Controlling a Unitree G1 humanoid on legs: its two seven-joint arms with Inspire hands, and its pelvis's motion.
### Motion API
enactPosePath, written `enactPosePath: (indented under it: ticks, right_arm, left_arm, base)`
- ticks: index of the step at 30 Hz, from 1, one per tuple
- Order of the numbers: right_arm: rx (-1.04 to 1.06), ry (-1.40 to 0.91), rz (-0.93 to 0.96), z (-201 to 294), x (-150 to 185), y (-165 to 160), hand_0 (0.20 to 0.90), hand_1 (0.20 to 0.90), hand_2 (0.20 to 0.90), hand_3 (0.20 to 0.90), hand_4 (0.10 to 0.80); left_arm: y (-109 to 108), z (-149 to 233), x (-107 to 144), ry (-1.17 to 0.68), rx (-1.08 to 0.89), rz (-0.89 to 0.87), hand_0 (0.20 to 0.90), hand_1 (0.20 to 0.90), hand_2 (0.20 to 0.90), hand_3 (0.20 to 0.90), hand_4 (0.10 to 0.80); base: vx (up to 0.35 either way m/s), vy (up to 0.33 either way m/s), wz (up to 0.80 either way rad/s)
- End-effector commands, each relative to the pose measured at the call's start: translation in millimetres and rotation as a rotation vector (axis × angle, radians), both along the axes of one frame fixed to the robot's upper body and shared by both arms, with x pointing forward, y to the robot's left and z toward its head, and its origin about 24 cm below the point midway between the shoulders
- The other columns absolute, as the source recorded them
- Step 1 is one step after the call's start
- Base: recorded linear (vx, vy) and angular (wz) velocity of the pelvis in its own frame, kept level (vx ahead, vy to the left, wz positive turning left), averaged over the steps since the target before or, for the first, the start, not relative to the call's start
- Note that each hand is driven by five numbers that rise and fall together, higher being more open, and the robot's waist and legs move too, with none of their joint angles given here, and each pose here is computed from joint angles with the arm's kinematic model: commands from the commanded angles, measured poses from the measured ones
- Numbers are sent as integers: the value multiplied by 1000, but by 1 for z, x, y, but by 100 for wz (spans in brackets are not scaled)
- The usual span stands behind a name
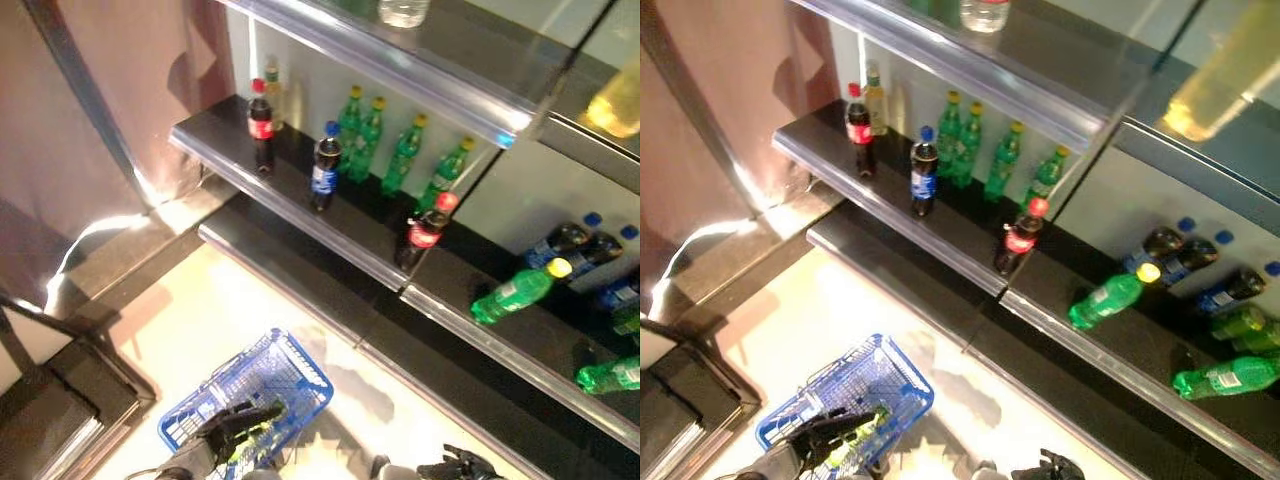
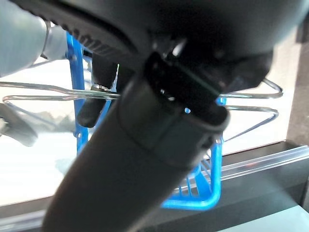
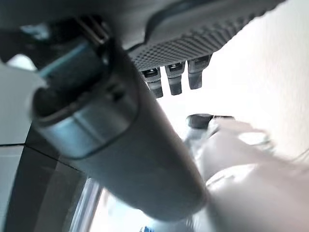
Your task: Pick up the drink and place into the basket.
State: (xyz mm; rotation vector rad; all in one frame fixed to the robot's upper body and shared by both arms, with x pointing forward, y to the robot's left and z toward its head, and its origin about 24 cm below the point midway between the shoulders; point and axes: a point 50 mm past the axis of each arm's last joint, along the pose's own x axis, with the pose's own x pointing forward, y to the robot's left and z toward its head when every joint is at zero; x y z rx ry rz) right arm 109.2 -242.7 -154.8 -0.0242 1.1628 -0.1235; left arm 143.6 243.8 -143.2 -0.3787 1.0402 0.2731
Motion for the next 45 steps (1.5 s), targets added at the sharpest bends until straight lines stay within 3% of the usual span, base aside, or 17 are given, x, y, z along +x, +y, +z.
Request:
enactPosePath:
  ticks: [1,6,15,29,32,36,38,45]
  right_arm:
    - [-15,32,42,0,-2,-4,900,900,900,900,800]
    - [-33,69,63,0,-7,-10,900,900,900,900,800]
    - [-87,81,-24,4,-13,-30,900,900,900,900,800]
    - [-87,139,37,0,-29,-27,900,900,900,900,800]
    - [-95,121,53,2,-18,-27,900,900,900,900,800]
    - [-112,10,58,13,25,-23,900,900,900,900,800]
    - [-116,-29,55,18,40,-22,900,900,900,900,800]
    - [-130,-133,105,31,68,-21,900,900,900,900,800]
  left_arm:
    - [16,5,3,9,61,-44,300,300,300,200,100]
    - [13,1,-7,22,26,-38,300,300,300,200,100]
    - [-12,-5,-9,-22,-78,-45,300,300,300,200,100]
    - [13,-7,-33,35,-30,62,300,300,300,200,100]
    - [9,-3,-20,-15,-43,60,300,300,300,200,100]
    - [-5,13,32,-157,-63,40,300,300,300,200,100]
    - [-10,19,47,-193,-73,30,300,300,300,200,100]
    - [-15,29,66,-240,-81,3,300,300,300,200,100]
  base:
    - [26,-255,-86]
    - [31,-199,-34]
    - [7,34,-6]
    - [79,46,6]
    - [-78,6,0]
    - [-389,-21,2]
    - [-259,-13,14]
    - [-153,-7,4]
